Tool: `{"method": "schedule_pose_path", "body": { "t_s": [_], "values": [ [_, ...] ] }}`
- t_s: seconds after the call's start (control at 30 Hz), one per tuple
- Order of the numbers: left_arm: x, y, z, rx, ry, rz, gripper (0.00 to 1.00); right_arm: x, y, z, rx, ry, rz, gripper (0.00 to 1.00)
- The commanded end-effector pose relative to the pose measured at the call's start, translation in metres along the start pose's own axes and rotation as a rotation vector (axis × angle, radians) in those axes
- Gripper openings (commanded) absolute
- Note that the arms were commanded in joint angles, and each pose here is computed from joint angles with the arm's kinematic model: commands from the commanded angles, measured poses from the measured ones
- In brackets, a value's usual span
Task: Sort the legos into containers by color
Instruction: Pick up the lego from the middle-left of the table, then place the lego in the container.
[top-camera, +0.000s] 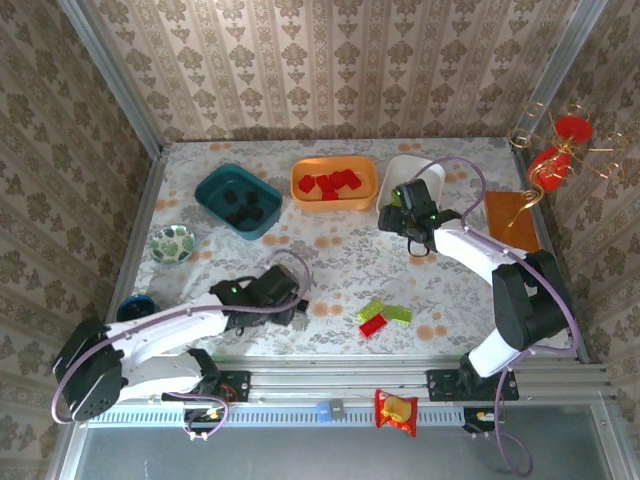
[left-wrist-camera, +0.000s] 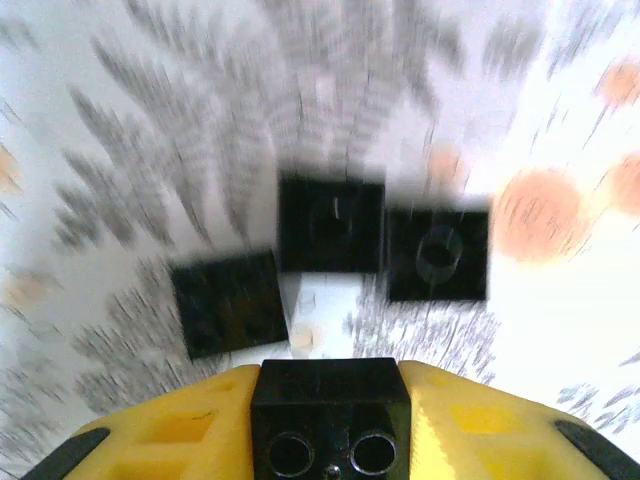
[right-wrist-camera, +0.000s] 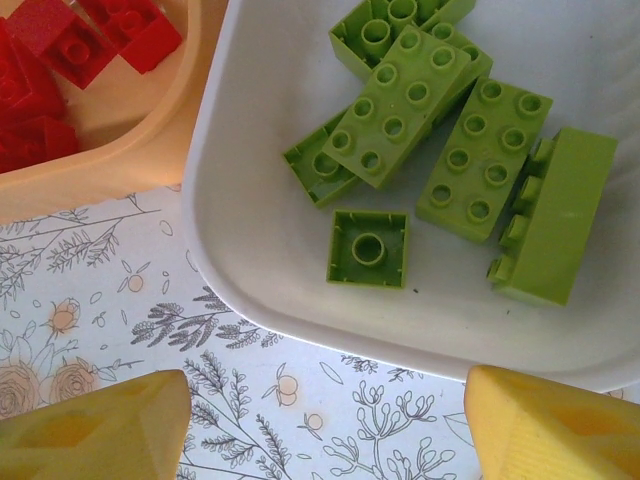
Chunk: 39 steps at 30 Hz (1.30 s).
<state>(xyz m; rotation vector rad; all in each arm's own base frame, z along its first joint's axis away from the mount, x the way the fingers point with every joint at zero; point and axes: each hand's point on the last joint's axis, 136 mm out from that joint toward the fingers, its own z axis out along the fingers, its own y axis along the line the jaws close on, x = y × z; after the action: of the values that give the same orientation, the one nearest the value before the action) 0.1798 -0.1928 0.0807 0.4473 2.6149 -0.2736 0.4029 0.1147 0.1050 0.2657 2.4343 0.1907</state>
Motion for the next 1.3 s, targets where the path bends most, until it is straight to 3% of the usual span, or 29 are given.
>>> {"method": "schedule_pose_path", "body": {
  "t_s": [0.0, 0.17, 0.3, 0.47, 0.77, 0.93, 1.1, 1.27],
  "values": [
    [-0.067, 0.015, -0.026, -0.020, -0.197, -0.026, 0.37, -0.002, 0.001, -0.009, -0.013, -0.023, 0.026, 0.74],
    [-0.159, 0.050, -0.044, -0.067, -0.425, -0.139, 0.37, -0.001, 0.005, -0.015, -0.019, -0.023, 0.019, 0.74],
    [-0.209, 0.099, -0.029, -0.193, -0.463, -0.214, 0.36, 0.005, 0.009, -0.018, -0.018, -0.015, 0.002, 0.74],
    [-0.245, 0.150, 0.003, -0.265, -0.467, -0.308, 0.36, 0.012, 0.009, -0.020, -0.014, -0.004, -0.011, 0.74],
    [-0.268, 0.188, 0.058, -0.335, -0.344, -0.295, 0.41, 0.025, 0.021, -0.027, -0.060, 0.014, -0.033, 0.74],
    [-0.267, 0.198, 0.080, -0.336, -0.263, -0.300, 0.52, 0.039, 0.035, -0.034, -0.111, 0.035, -0.082, 0.74],
    [-0.274, 0.188, 0.064, -0.258, -0.320, -0.349, 0.73, 0.052, 0.054, -0.044, -0.185, 0.046, -0.139, 0.74],
    [-0.279, 0.161, 0.019, -0.135, -0.434, -0.409, 0.81, 0.064, 0.090, -0.060, -0.314, 0.054, -0.235, 0.75]
  ]
}}
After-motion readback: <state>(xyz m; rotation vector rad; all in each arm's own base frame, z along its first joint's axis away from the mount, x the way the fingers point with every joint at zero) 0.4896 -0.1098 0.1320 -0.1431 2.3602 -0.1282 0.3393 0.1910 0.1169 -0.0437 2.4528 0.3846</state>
